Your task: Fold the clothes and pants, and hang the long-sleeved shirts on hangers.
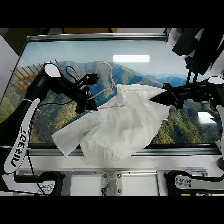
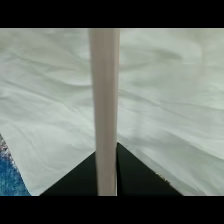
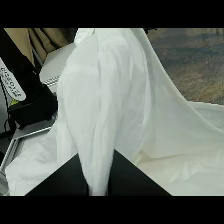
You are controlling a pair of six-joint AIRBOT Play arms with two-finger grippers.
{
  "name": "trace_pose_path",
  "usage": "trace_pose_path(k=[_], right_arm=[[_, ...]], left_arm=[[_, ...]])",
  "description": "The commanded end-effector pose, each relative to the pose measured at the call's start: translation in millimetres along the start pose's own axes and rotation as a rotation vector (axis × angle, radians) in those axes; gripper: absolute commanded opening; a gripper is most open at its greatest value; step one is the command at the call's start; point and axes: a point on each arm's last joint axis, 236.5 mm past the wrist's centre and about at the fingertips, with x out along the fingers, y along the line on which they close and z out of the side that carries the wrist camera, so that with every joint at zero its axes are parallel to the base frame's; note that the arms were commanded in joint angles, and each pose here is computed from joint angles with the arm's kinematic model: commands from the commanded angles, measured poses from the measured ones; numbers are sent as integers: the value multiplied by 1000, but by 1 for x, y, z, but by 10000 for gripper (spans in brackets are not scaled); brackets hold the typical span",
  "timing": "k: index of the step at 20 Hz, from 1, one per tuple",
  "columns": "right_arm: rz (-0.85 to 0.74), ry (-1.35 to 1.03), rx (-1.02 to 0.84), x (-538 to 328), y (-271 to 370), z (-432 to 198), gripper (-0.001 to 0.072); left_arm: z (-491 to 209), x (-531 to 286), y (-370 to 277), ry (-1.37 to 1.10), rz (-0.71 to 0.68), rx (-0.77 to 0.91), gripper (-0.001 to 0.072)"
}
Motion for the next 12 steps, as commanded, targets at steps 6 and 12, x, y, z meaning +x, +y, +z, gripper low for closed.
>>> trace_pose_path(k=[6, 12], right_arm=[[3, 2, 0, 0, 1, -1, 8], [3, 2, 0, 0, 1, -1, 8]], left_arm=[[-2, -1, 1, 8, 6, 2, 14], [-1, -1, 6, 4, 25, -9, 405]])
